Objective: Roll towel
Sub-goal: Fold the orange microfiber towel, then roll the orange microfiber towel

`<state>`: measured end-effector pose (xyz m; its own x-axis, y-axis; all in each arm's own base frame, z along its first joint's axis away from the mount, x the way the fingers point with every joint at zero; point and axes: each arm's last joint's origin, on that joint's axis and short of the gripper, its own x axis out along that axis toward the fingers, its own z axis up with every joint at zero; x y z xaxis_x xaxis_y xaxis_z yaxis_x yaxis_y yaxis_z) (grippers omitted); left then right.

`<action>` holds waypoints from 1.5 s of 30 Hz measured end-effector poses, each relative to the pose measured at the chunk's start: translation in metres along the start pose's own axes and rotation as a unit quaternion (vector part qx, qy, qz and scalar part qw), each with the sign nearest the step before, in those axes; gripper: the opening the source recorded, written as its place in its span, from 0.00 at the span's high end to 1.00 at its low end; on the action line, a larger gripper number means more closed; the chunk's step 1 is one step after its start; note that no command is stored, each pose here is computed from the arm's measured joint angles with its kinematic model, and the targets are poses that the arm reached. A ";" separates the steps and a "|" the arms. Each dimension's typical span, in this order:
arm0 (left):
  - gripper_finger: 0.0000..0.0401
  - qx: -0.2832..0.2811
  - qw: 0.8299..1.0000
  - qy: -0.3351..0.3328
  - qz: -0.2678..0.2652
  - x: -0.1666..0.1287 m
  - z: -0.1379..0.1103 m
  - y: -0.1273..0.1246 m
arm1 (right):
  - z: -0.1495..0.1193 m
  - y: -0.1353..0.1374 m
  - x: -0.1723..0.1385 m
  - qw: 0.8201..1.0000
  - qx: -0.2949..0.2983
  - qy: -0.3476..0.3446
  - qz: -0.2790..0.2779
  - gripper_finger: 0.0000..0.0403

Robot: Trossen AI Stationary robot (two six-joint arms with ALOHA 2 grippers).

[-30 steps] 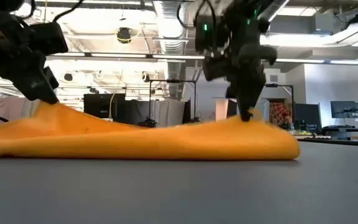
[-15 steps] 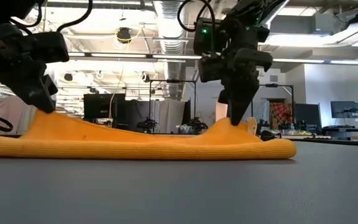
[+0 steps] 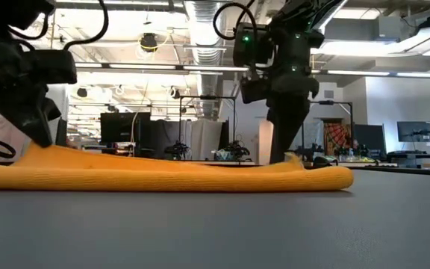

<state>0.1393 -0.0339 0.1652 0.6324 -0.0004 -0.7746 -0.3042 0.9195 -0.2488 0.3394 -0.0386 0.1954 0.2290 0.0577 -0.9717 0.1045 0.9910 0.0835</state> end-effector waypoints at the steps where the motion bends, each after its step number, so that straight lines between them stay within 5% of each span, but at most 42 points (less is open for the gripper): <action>1: 0.96 0.002 1.000 0.006 0.004 0.000 -0.001 0.001 | -0.001 0.000 0.000 1.000 0.001 0.007 -0.007 0.75; 13: 0.78 0.062 0.997 -0.006 0.034 0.000 -0.001 0.003 | -0.008 0.001 -0.009 0.999 0.038 0.026 -0.015 0.75; 19: 0.73 0.102 0.994 -0.028 0.041 -0.007 0.009 -0.002 | -0.005 0.010 -0.035 0.998 0.037 -0.050 -0.015 0.75; 23: 0.73 0.117 0.989 -0.059 0.069 -0.018 0.023 -0.007 | 0.000 0.022 -0.047 0.985 0.005 -0.173 -0.020 0.75; 29: 0.73 0.128 0.986 -0.069 0.084 -0.025 0.030 -0.009 | -0.010 0.035 -0.024 0.953 -0.019 -0.302 0.006 0.75; 45: 0.72 0.119 0.987 -0.034 0.098 -0.025 0.024 -0.005 | -0.023 0.037 0.031 0.946 0.002 -0.322 0.033 0.75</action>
<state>0.1422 -0.0288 0.1997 0.6274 0.2064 -0.7508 -0.2548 0.9656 0.0525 0.3283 0.0031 0.1628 0.7767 0.0324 -0.6291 0.0725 0.9875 0.1403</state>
